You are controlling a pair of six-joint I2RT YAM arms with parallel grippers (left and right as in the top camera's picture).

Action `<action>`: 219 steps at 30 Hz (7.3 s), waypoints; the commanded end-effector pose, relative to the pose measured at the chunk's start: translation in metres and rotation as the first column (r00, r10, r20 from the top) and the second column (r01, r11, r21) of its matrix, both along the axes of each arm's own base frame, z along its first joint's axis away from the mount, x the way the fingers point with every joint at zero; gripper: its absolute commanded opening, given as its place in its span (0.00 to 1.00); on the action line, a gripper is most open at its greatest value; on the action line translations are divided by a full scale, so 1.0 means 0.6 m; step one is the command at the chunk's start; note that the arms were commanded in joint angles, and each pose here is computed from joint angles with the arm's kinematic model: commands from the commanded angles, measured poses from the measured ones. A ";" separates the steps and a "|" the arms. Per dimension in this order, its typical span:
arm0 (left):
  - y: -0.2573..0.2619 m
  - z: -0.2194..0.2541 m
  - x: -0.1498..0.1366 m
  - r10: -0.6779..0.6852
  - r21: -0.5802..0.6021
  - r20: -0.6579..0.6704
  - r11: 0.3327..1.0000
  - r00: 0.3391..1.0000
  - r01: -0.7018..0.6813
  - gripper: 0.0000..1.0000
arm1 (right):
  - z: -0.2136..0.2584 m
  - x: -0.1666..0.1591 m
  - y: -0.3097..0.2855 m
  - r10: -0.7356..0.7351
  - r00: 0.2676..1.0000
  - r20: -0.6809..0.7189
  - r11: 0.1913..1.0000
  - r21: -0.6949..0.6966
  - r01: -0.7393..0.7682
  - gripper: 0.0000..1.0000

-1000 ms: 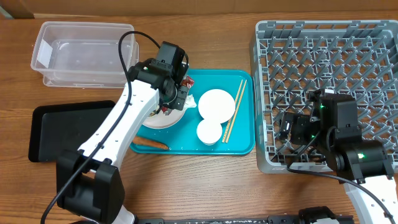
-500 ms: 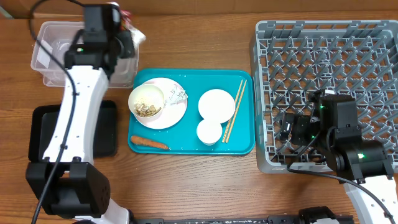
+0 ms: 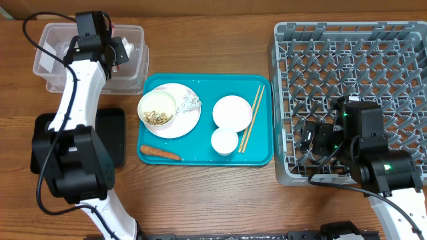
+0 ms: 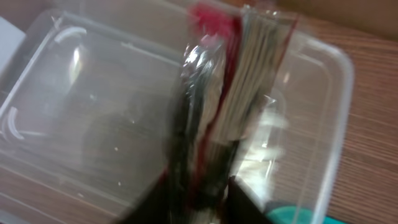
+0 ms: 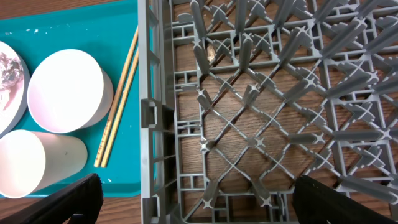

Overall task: Sort waste into correct bins and load items into the dishwasher
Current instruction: 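Carry the wrapper and tissue with left gripper into the clear bin, then return left gripper to the plate and grasp remaining tissue, then drop the tissue into the clear bin with left gripper, then grasp the rim of the rice-and-peanut bowl with left gripper, then carry the bowl over the black tray and tip out the food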

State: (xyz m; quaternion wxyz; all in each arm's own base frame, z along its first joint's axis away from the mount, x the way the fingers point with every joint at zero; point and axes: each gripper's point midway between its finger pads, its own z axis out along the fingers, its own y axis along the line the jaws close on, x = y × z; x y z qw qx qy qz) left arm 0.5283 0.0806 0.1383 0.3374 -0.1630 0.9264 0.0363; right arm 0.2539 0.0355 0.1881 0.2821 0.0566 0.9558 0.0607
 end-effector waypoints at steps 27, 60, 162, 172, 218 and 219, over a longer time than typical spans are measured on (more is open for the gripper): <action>-0.356 -0.023 -0.187 -0.491 -0.174 -0.334 0.871 0.805 0.459 0.64 | 0.016 0.003 -0.004 -0.010 1.000 0.019 1.000 -0.005 0.011 1.00; -0.394 -0.169 -0.211 -0.533 -0.227 -0.507 0.841 0.677 0.491 0.25 | 0.015 0.001 -0.004 -0.010 1.000 0.014 1.000 -0.006 0.010 1.00; -0.295 -0.161 -0.231 -0.093 -0.181 -0.483 0.983 0.871 0.005 0.35 | 0.011 -0.004 -0.007 -0.014 1.000 -0.001 1.000 -0.015 0.014 1.00; -0.294 -0.176 -0.235 -0.093 -0.182 -0.483 0.983 0.871 0.005 0.13 | 0.010 -0.005 -0.007 -0.014 1.000 -0.005 1.000 -0.015 0.014 1.00; -0.068 0.017 -0.288 -0.261 -0.881 0.024 0.450 0.965 0.144 0.04 | 0.009 -0.007 -0.008 -0.014 1.000 -0.012 1.000 -0.016 0.014 1.00; -0.063 0.014 -0.292 -0.249 -0.889 0.050 0.431 0.967 0.157 0.04 | 0.009 -0.007 -0.008 -0.014 1.000 -0.012 1.000 -0.016 0.014 1.00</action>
